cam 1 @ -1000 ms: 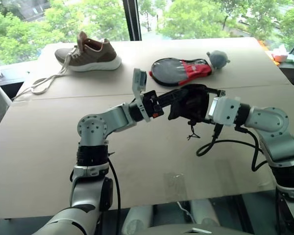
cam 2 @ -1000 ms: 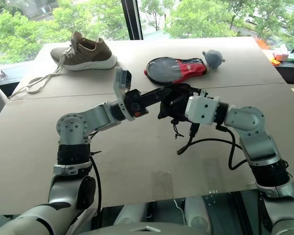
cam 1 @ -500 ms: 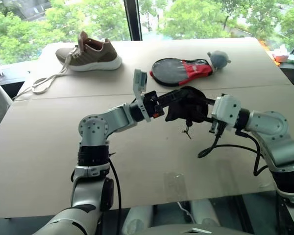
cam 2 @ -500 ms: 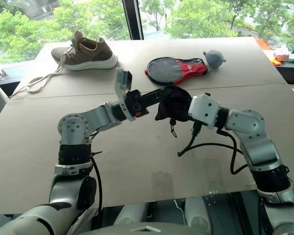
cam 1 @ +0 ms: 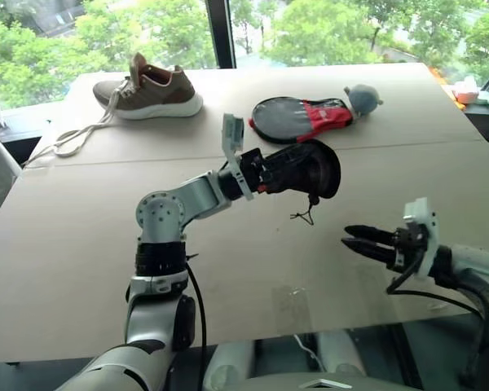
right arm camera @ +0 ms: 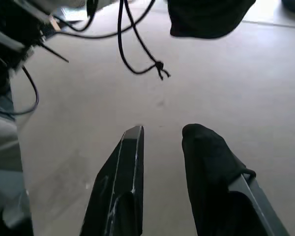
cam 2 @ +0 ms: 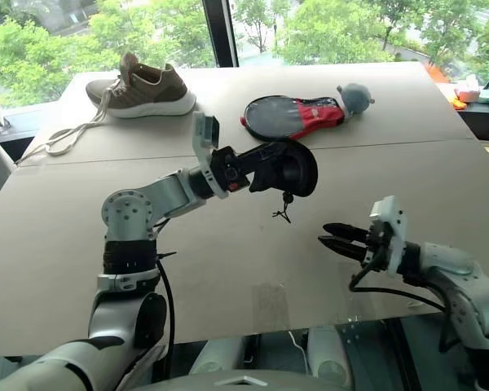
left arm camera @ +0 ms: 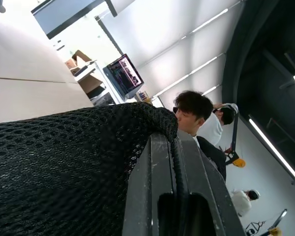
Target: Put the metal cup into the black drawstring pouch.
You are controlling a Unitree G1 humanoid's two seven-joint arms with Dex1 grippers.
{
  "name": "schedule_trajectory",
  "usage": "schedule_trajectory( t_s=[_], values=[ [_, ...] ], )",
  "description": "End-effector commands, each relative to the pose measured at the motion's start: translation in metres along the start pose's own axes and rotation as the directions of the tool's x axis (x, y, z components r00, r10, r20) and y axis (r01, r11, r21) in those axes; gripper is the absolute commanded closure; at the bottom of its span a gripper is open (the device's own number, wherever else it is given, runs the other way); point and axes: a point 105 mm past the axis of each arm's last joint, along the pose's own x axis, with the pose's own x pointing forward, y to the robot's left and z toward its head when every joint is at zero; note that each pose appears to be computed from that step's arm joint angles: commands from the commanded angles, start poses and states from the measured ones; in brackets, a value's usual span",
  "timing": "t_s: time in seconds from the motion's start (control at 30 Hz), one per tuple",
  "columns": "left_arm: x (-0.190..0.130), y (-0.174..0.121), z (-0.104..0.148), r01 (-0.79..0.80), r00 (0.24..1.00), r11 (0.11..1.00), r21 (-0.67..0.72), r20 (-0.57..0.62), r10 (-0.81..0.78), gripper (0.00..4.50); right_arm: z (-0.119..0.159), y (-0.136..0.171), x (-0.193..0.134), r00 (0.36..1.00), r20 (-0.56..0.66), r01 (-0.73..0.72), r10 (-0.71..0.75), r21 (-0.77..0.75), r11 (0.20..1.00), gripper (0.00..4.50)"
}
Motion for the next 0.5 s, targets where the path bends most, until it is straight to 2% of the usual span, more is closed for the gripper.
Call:
schedule_trajectory(
  t_s=[0.03, 0.13, 0.27, 0.5],
  values=[
    [0.006, -0.012, 0.009, 0.039, 0.999, 0.998, 0.04, 0.019, -0.04, 4.5, 0.0, -0.006, 0.022, 0.998, 0.008, 0.067, -0.067, -0.105, 0.992, 3.22],
    [0.006, -0.009, 0.011, 0.029, 0.999, 0.999, 0.039, 0.036, -0.031, 4.5, 0.002, -0.006, 0.046, 0.994, 0.06, 0.098, -0.089, -0.172, 0.98, 3.22],
    [0.006, -0.008, 0.013, 0.024, 0.999, 0.999, 0.049, 0.039, -0.026, 4.5, 0.023, -0.022, 0.058, 0.962, 0.188, 0.229, -0.198, -0.163, 0.96, 3.22],
    [0.007, -0.007, 0.012, 0.027, 0.999, 0.999, 0.047, 0.036, -0.028, 4.5, 0.04, -0.009, 0.063, 0.956, 0.253, 0.192, -0.148, -0.159, 0.968, 3.22]
  ],
)
